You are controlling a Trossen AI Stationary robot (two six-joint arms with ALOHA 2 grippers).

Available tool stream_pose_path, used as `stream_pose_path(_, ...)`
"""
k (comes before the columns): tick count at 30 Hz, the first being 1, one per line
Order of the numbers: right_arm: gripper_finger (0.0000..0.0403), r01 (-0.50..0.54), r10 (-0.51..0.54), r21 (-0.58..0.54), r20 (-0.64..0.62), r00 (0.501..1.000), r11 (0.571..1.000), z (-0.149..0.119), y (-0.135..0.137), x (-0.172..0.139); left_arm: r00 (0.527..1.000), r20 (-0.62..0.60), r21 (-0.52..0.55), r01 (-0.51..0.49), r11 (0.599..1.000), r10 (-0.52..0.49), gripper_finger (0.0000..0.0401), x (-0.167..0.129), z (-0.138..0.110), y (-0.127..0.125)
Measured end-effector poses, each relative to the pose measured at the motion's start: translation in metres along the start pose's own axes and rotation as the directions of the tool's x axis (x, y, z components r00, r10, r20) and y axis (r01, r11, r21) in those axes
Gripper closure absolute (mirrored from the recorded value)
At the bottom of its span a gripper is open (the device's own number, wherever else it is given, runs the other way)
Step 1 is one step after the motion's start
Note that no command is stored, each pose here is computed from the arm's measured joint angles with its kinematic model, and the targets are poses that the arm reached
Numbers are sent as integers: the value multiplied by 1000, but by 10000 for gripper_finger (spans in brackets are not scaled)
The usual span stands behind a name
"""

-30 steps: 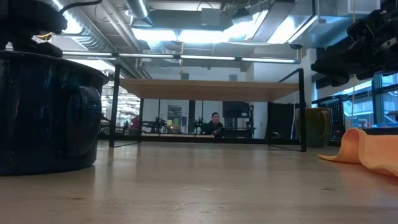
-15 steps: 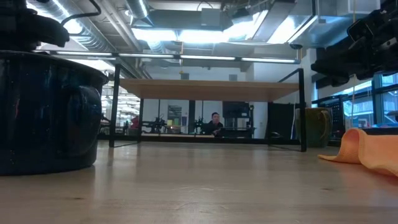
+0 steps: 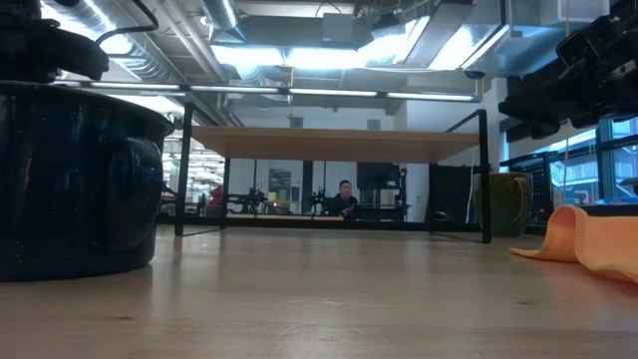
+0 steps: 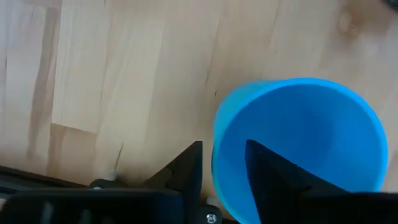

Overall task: Stack small to large cups/mugs on shelf
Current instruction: Put the light blue mug on the shelf

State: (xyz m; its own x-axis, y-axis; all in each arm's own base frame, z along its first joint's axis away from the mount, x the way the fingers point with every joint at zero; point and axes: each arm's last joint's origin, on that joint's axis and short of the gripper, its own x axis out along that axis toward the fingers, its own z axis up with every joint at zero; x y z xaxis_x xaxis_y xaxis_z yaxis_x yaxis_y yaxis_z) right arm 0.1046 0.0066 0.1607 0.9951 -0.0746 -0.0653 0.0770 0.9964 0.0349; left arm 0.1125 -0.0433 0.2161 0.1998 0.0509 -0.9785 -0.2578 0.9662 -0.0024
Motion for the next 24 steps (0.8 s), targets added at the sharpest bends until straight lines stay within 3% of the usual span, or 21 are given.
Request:
stream_pose_path(11, 322, 0, 0, 0, 0, 1000, 1000, 0, 0, 0, 1000, -12, -54, 12, 998, -12, 390, 0, 0, 0)
stream_pose_path(17, 322, 0, 0, -1, 0, 1000, 1000, 0, 0, 0, 1000, -14, -91, 16, 996, -17, 396, 0, -1, 0)
stream_pose_path(24, 322, 0, 0, -1, 0, 1000, 1000, 0, 0, 0, 994, -47, -249, 85, 965, -100, 399, -1, 2, -1)
